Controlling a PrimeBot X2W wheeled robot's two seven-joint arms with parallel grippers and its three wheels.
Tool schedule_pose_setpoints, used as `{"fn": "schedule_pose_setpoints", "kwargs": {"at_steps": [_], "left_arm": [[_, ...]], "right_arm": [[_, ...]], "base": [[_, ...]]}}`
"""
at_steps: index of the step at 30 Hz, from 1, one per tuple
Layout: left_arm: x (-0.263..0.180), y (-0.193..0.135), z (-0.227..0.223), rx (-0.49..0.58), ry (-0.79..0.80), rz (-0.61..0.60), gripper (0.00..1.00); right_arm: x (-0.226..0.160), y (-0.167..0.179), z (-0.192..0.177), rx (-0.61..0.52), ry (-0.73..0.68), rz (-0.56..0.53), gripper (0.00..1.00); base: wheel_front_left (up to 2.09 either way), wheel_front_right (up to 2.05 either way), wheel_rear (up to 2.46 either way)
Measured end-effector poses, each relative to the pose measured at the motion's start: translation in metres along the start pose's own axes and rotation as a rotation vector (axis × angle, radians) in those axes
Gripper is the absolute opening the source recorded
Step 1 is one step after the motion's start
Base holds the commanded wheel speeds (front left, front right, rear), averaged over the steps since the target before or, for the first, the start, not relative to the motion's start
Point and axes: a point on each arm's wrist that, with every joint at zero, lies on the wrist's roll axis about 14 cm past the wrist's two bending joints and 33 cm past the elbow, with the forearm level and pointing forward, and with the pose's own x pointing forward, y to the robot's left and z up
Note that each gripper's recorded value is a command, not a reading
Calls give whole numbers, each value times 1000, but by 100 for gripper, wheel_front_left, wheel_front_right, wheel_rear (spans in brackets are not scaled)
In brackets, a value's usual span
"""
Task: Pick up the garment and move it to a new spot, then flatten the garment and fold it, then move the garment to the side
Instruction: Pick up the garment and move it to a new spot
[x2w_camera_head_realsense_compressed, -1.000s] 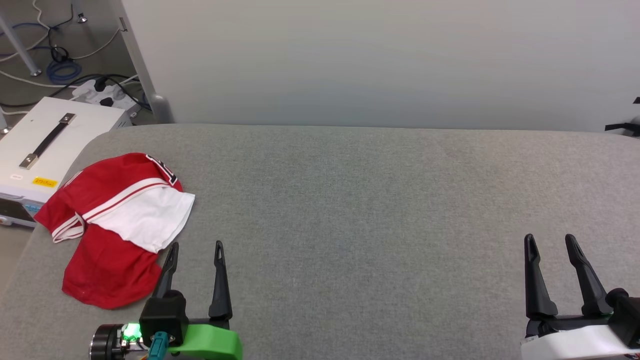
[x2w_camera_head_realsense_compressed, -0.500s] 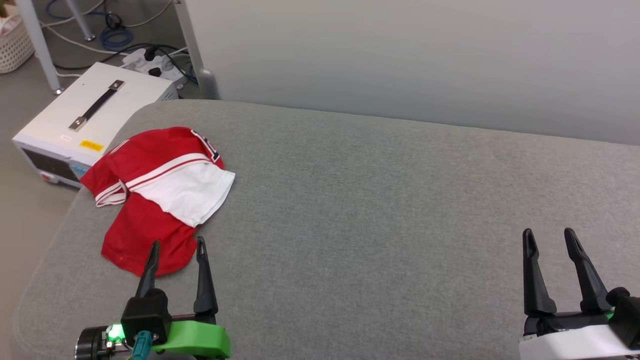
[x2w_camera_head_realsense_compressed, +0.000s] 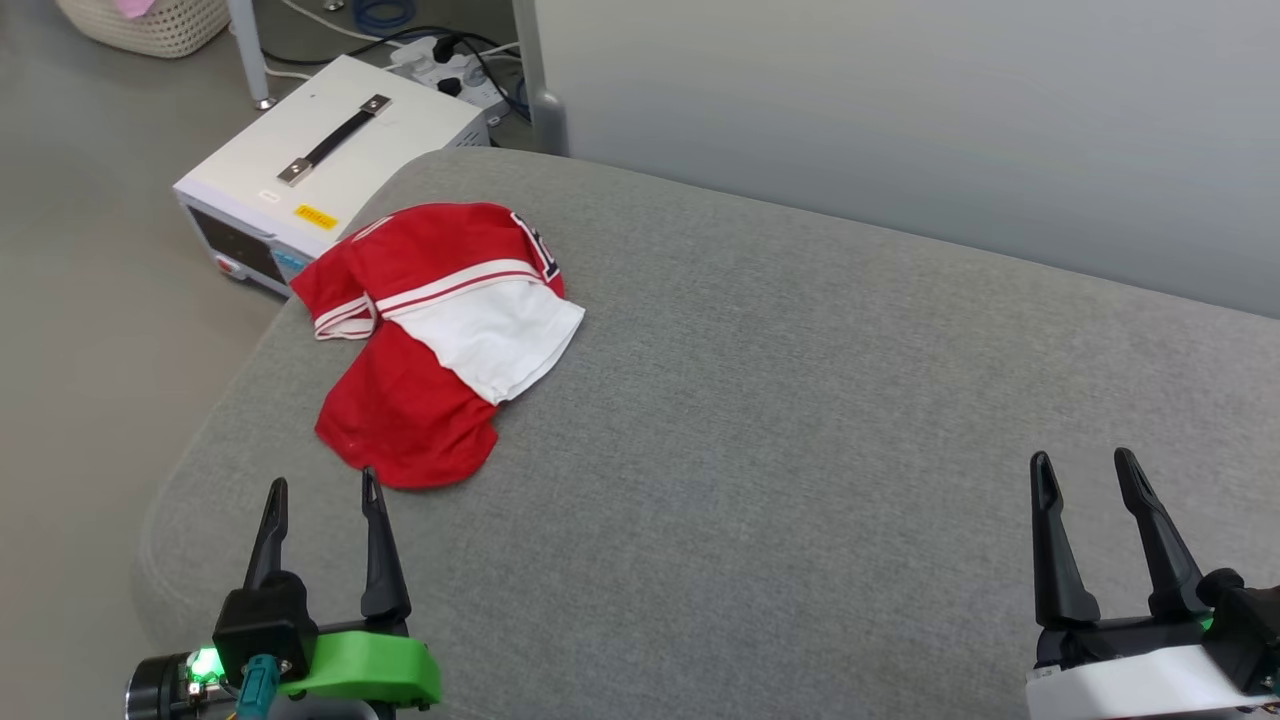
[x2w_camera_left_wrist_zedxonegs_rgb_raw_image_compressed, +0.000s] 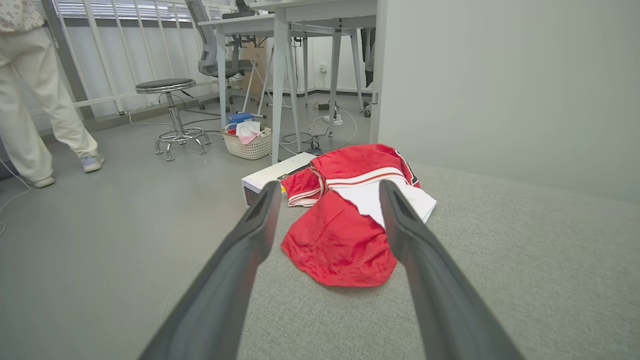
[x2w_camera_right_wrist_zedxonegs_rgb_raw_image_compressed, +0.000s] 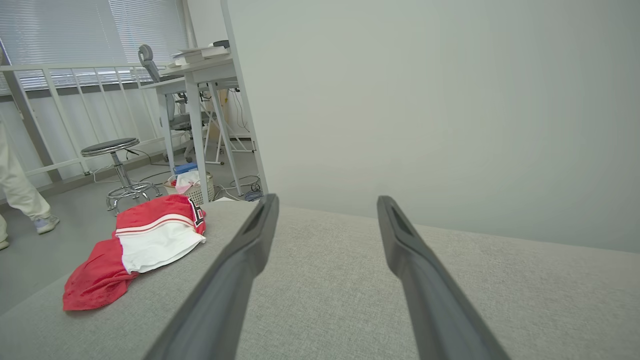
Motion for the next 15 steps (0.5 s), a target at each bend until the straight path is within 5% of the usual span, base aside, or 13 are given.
{"fn": "schedule_pose_setpoints", "kwargs": {"at_steps": [15], "left_arm": [[-29,61,2,17,14,193,100]], "right_arm": [[29,54,-23,50,40,177,100]], "base": [[0,0,0]]}}
